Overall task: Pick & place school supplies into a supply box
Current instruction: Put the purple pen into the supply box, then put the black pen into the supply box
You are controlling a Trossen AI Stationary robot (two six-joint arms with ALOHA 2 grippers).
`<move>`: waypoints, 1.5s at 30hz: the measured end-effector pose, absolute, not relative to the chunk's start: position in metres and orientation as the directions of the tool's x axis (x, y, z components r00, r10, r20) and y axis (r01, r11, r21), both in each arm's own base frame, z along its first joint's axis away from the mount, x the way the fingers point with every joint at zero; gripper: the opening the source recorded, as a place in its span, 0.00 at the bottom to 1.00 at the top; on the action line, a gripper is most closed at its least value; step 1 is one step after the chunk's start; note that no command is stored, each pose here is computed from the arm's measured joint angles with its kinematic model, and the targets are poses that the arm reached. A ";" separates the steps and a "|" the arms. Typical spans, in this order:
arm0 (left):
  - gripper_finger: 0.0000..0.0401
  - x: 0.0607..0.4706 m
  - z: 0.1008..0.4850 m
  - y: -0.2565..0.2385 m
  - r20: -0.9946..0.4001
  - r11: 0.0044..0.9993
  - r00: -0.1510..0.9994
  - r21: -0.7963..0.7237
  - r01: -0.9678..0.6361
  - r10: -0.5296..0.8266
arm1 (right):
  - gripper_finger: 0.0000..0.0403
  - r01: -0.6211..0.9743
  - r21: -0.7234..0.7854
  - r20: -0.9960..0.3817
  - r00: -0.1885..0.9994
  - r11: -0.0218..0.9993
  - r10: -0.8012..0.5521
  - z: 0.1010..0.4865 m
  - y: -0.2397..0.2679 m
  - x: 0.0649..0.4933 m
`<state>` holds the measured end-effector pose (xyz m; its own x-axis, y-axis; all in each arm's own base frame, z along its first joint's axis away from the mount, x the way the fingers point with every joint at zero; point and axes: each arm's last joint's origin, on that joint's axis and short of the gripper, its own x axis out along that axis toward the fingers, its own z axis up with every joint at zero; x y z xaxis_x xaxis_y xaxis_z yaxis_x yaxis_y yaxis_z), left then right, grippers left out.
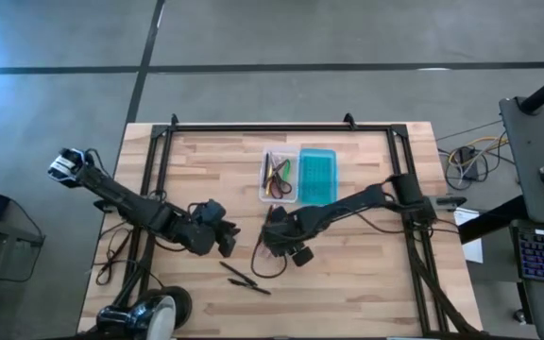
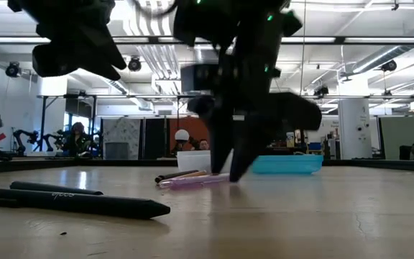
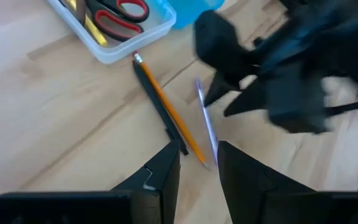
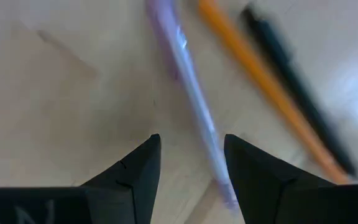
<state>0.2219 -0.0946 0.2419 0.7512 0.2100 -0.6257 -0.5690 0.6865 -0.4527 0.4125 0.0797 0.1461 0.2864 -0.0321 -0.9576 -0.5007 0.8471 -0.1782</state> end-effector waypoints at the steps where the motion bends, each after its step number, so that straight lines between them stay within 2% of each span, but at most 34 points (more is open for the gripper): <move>1: 0.23 0.221 0.242 -0.096 -0.626 0.689 0.752 -0.453 -0.566 0.207 | 0.41 -0.503 -0.155 -0.967 0.254 0.850 -0.026 0.141 0.078 0.415; 5: 0.23 0.221 0.242 -0.098 -0.626 0.694 0.754 -0.452 -0.560 0.200 | 0.33 -0.486 -0.101 -0.986 0.168 0.868 -0.020 0.129 0.074 0.420; 12: 0.23 0.220 0.242 -0.098 -0.626 0.700 0.754 -0.448 -0.557 0.199 | 0.06 -0.360 -0.056 -0.992 0.125 0.931 -0.012 0.125 0.072 0.418; 19: 0.23 0.220 0.242 -0.098 -0.626 0.721 0.754 -0.427 -0.546 0.199 | 0.05 -0.129 0.023 -0.996 0.081 0.991 0.034 0.156 0.075 0.399; 22: 0.23 0.220 0.241 -0.097 -0.622 0.726 0.754 -0.416 -0.548 0.213 | 0.05 0.083 0.079 -0.966 0.254 0.993 0.055 0.200 0.077 0.393; 25: 0.23 0.220 0.242 -0.097 -0.611 0.728 0.755 -0.403 -0.555 0.238 | 0.05 0.385 0.166 -0.905 0.425 0.908 -0.014 0.232 0.063 0.384; 27: 0.23 0.221 0.242 -0.096 -0.604 0.731 0.756 -0.394 -0.557 0.250 | 0.05 0.583 0.242 -0.871 0.483 0.775 -0.092 0.234 0.041 0.380; 29: 0.23 0.221 0.242 -0.096 -0.600 0.732 0.757 -0.388 -0.559 0.260 | 0.05 0.710 0.329 -0.834 0.528 0.623 -0.162 0.233 0.016 0.378; 32: 0.23 0.221 0.243 -0.095 -0.587 0.729 0.757 -0.379 -0.570 0.286 | 0.08 0.771 0.457 -0.781 0.586 0.444 -0.215 0.224 -0.022 0.378; 36: 0.23 0.222 0.243 -0.094 -0.578 0.739 0.761 -0.366 -0.565 0.295 | 0.13 0.797 0.525 -0.753 0.599 0.300 -0.273 0.196 -0.060 0.380; 40: 0.23 0.226 0.239 -0.096 -0.569 0.766 0.769 -0.342 -0.545 0.293 | 0.20 0.816 0.526 -0.751 0.578 0.241 -0.318 0.193 -0.076 0.377; 45: 0.23 0.238 0.219 -0.100 -0.573 0.808 0.783 -0.326 -0.491 0.244 | 0.32 0.823 0.463 -0.755 0.561 0.330 -0.340 0.195 -0.076 0.374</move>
